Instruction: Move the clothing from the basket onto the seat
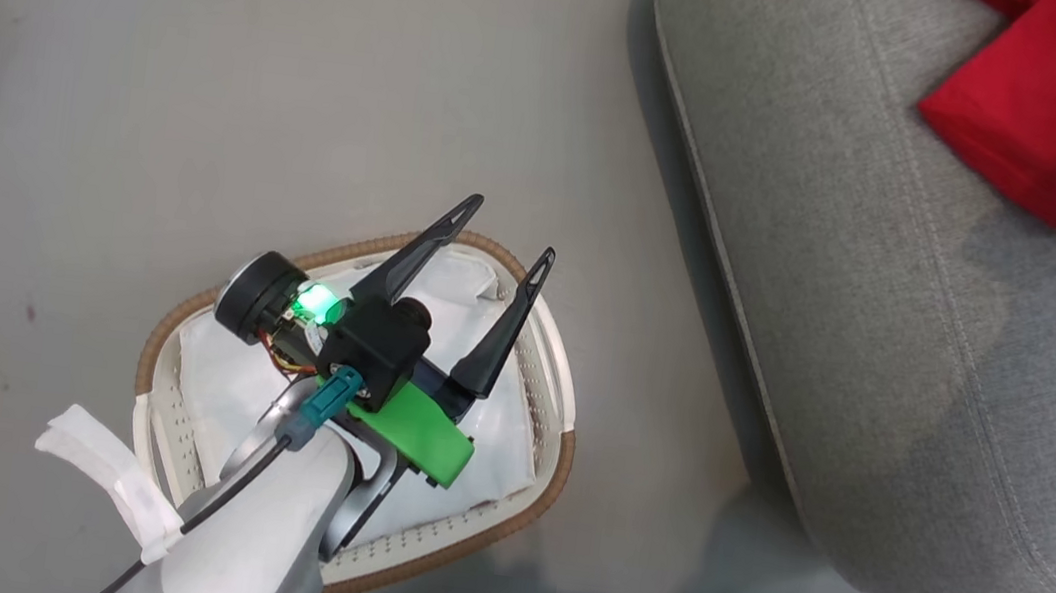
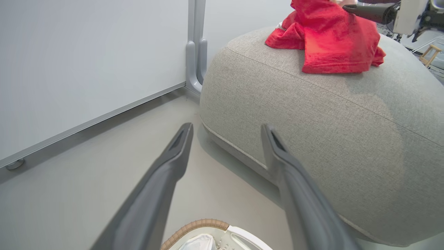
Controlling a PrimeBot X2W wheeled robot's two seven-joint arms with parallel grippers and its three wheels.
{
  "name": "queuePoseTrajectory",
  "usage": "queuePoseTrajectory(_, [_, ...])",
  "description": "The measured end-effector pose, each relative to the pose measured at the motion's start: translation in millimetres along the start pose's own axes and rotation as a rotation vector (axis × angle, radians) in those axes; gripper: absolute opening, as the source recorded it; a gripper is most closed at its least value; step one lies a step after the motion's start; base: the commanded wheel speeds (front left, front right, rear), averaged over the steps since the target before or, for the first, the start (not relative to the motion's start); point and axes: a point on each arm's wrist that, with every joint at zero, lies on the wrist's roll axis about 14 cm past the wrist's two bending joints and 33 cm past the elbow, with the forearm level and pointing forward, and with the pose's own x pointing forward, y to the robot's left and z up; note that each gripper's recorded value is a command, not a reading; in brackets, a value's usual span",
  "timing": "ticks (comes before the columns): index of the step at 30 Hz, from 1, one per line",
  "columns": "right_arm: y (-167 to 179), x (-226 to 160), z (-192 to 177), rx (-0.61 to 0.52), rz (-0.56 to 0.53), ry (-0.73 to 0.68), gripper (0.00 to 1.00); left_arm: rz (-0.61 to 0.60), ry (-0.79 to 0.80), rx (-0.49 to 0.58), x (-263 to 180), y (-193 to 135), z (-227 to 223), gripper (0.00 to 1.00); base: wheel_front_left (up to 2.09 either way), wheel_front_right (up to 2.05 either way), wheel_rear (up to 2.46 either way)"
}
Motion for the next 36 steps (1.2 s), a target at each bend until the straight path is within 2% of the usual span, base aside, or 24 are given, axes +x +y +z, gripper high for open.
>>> queuePoseTrajectory(4, [-1.4,-10.8,11.5,0.009,0.015,-0.028,1.00,-0.001,-0.025,0.008,-1.0,-7.2,14.9,1.00,0.00,0.00,0.00])
queuePoseTrajectory(10, [-10.9,-21.6,47.5,0.014,0.024,-0.118,1.00,0.031,-0.066,0.016,-7.4,-12.0,40.4,1.00,0.00,0.00,0.00])
queuePoseTrajectory(17, [-5.5,-36.4,92.1,0.069,0.053,-0.231,1.00,0.137,-0.109,0.027,-29.6,-3.9,67.8,1.00,0.00,0.00,0.00])
queuePoseTrajectory(25, [35.7,-60.4,129.1,0.205,0.134,-0.325,1.00,0.368,-0.175,0.031,-82.6,34.8,96.7,1.00,0.00,0.00,0.00])
queuePoseTrajectory(30, [73.8,-86.7,146.2,0.301,0.203,-0.367,1.00,0.546,-0.220,0.023,-132.6,60.1,108.6,1.00,0.00,0.00,0.00])
queuePoseTrajectory(36, [114.7,-120.6,144.6,0.370,0.304,-0.362,1.00,0.717,-0.259,0.020,-190.6,77.1,113.6,1.00,0.00,0.00,0.00])
